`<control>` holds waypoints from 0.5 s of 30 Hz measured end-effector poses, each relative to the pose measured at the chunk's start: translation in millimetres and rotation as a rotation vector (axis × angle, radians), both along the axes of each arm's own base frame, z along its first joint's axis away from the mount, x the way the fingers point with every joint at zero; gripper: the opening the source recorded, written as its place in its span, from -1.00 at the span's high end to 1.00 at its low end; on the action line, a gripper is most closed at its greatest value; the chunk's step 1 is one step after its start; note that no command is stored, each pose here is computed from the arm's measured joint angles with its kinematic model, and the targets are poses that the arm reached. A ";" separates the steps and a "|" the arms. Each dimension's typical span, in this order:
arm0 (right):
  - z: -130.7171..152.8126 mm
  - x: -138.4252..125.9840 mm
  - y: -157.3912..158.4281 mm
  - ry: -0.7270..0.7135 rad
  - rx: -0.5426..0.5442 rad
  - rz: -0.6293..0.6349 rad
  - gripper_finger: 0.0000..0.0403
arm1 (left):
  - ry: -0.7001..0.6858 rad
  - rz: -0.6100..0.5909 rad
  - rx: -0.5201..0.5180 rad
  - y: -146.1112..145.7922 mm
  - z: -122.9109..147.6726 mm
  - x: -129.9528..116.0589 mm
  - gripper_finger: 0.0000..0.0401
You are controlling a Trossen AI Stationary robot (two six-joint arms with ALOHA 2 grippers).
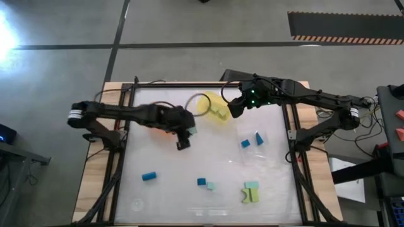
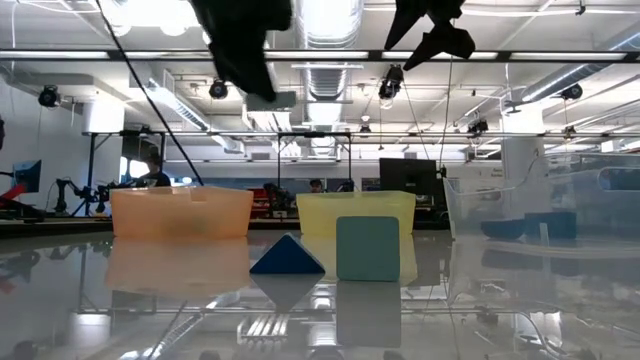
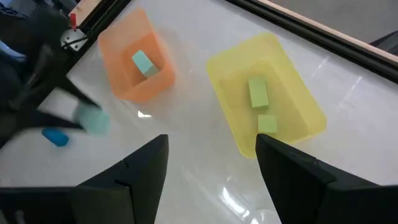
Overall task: Sort & place blocks by color
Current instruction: Put the light blue block into the orange bin
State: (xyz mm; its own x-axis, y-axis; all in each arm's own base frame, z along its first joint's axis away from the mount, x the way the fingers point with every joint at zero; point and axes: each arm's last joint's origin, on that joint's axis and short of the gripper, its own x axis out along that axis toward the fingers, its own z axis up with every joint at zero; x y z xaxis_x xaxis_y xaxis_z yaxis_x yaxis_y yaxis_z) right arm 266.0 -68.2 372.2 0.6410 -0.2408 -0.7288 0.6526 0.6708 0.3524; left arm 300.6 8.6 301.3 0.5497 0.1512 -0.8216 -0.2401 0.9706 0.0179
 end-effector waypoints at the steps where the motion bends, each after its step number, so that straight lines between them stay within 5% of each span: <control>1: 0.0 0.0 0.0 0.000 0.000 0.000 -0.16 | 0.014 0.021 0.006 4.3 2.8 -7.1 0.41; 8: 0.2 0.2 -0.1 0.000 -0.009 0.007 -0.16 | 0.078 0.318 -0.037 39.9 -8.0 -57.7 0.40; 15: 0.2 0.1 -0.7 0.003 -0.025 -0.008 -0.16 | 0.159 0.663 -0.118 76.5 -49.7 -102.2 0.39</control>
